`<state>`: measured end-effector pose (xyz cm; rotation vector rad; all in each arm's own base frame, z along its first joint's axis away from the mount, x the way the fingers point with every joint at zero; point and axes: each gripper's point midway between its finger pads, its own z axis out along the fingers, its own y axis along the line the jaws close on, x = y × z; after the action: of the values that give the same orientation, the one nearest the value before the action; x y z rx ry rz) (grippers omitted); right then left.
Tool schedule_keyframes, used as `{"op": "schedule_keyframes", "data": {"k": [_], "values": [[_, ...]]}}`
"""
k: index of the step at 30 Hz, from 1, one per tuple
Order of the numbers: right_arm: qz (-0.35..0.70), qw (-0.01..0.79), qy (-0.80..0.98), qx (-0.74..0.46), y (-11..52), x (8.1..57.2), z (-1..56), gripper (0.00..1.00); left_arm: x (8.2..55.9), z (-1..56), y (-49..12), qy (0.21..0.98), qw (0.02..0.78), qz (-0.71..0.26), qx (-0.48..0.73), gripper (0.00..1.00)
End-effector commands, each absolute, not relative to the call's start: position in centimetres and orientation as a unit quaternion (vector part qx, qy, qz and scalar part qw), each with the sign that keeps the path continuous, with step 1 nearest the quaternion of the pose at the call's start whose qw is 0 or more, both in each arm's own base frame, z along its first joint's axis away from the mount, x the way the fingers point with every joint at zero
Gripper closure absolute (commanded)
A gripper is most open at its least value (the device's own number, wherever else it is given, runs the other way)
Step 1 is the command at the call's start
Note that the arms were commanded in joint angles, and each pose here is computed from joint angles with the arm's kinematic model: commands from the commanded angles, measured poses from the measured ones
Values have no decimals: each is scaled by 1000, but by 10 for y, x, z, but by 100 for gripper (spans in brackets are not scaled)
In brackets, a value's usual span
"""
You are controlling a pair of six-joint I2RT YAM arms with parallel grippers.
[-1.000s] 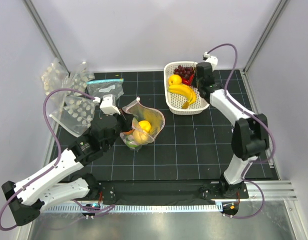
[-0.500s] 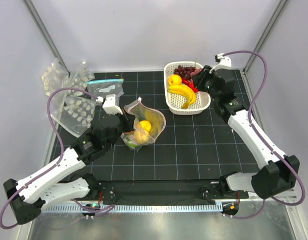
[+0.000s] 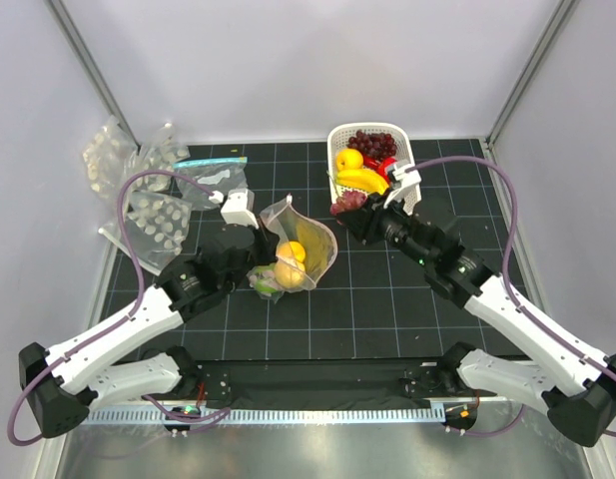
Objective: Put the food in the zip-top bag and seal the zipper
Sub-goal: Place the fake fruit in the zipper food storage bag.
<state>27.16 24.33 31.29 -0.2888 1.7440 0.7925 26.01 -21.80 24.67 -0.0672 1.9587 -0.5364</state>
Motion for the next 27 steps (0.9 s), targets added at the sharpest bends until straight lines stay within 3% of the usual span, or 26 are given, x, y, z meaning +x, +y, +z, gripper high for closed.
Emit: {"op": "schedule_keyframes", "data": {"k": [1,13,22,23,26,27], "values": [[394,619,656,-178,254,246,367,82,264,278,-227,796,548,-256,-26,100],[456,582,607,-291,300,198,370,83,263,280,-226,793,551,-258,-25,100],[386,573,671,-269,321,236,321,82,250,290,-246,778,537,-325,1,100],[377,559,688,-268,328,243,307,77,248,291,-246,776,538,-330,4,100],[356,526,722,-273,336,250,291,9,246,296,-242,769,545,-334,0,100],[346,521,731,-272,338,254,284,1,247,296,-239,768,549,-330,-5,100]]}}
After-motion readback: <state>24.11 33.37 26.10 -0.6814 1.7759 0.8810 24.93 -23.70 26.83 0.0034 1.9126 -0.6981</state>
